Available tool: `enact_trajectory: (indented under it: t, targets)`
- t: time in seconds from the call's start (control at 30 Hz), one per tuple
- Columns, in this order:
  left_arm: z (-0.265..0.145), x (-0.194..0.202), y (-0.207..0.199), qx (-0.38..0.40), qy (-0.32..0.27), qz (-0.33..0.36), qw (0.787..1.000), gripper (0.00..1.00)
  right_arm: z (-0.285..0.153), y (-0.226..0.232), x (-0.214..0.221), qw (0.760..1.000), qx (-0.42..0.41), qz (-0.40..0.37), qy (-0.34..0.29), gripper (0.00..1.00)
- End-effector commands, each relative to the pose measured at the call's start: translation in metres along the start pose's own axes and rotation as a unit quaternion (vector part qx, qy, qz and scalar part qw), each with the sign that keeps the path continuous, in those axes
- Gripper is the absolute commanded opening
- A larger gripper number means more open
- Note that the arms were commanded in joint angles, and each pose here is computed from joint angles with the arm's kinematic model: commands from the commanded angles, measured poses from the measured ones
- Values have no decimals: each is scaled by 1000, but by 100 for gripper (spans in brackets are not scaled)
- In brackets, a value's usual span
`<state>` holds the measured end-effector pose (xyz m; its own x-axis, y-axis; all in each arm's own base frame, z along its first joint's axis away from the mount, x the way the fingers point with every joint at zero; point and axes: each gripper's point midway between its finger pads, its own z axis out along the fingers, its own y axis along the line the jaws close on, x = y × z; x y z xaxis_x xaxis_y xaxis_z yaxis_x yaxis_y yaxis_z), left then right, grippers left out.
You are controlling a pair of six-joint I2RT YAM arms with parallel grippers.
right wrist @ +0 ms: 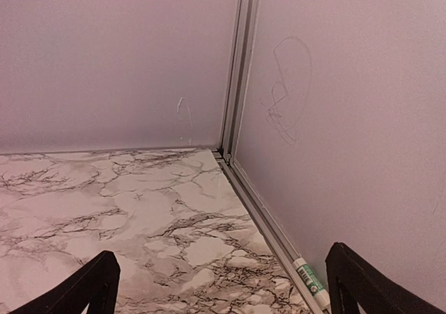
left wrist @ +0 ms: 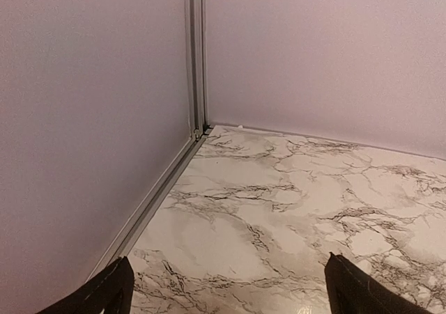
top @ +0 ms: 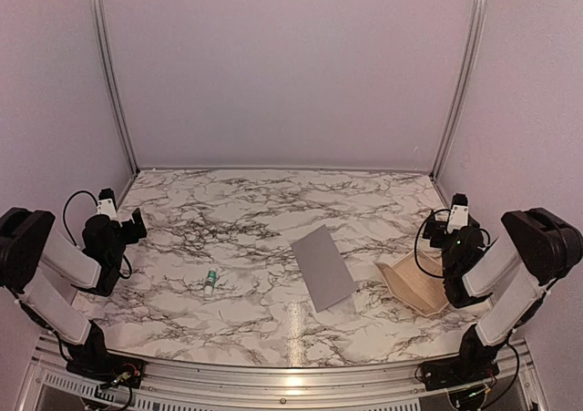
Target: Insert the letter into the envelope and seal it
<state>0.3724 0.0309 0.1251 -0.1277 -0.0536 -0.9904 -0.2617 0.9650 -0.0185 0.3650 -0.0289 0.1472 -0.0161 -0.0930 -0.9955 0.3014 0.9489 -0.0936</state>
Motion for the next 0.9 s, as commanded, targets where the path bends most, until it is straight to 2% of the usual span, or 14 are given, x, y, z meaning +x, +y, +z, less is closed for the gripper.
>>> enact_trajectory:
  t: [0.0, 0.33, 0.43, 0.5, 0.6, 0.73, 0.77, 0.87]
  targets:
    - [0, -5, 2, -4, -12, -5, 1000, 99, 3, 3, -11, 1000, -7, 6, -15, 99]
    - [-16, -34, 8, -30, -29, -6, 999, 99, 2, 3, -22, 1000, -1, -3, -18, 98]
    - [-19, -46, 14, -55, -22, -41, 997, 99, 15, 17, -46, 1000, -9, -23, 4, 98]
    - [-23, -56, 18, -65, -16, -71, 995, 99, 17, 20, -70, 1000, -17, -3, -6, 99]
    - [-36, -74, 24, -67, -40, -136, 988, 99, 17, 37, -101, 997, -66, 35, -2, 98]
    - [-58, -74, 39, -73, -73, -255, 961, 99, 9, 69, -125, 981, -160, 106, 27, 99]
    - [-62, -75, 39, -64, -78, -264, 959, 99, 5, 74, -127, 976, -176, 122, 41, 99]
    - [-67, -89, 13, 16, -76, -231, 970, 99, -7, 84, -138, 963, -205, 163, 68, 99]
